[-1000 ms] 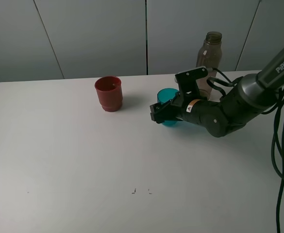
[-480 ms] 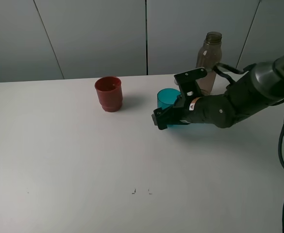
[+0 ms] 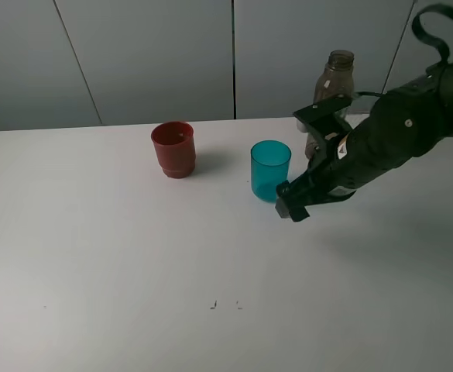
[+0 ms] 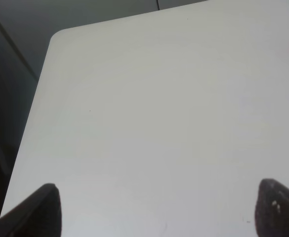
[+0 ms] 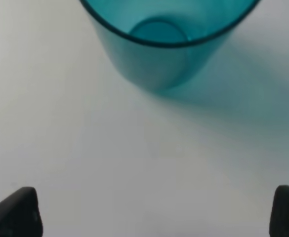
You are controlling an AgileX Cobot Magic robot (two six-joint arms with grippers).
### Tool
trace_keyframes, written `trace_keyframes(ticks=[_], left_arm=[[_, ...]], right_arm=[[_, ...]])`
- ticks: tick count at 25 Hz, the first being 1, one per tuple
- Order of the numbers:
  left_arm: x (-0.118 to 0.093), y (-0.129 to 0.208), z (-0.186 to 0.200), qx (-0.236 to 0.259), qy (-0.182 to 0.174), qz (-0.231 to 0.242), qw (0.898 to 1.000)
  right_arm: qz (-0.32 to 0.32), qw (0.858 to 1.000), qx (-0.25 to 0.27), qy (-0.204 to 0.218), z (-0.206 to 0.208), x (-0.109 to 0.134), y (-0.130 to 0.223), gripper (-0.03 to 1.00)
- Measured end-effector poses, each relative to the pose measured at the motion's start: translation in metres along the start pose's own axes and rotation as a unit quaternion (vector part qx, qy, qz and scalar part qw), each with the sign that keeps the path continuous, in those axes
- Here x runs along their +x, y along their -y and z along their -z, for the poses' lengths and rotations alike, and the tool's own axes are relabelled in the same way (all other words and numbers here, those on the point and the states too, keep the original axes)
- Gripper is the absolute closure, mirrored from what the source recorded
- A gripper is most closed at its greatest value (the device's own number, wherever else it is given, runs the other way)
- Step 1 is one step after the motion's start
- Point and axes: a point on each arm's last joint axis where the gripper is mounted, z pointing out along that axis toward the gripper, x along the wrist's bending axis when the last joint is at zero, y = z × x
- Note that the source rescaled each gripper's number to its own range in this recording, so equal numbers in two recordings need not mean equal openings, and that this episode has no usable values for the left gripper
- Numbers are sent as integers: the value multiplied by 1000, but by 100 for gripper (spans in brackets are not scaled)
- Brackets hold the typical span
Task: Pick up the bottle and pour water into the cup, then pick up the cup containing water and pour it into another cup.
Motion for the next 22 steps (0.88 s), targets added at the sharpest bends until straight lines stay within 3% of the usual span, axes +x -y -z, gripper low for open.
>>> trace_keyframes(ticks=[5, 14, 22], left_arm=[[0, 0, 0, 0, 0, 0, 1000], [0, 0, 0, 0, 0, 0, 1000], [0, 0, 0, 0, 0, 0, 1000]], right_arm=[[14, 1000, 13, 20, 59, -5, 9, -3], [-10, 998, -63, 27, 172, -9, 50, -3], [-30, 995, -95, 7, 195, -5, 126, -3]])
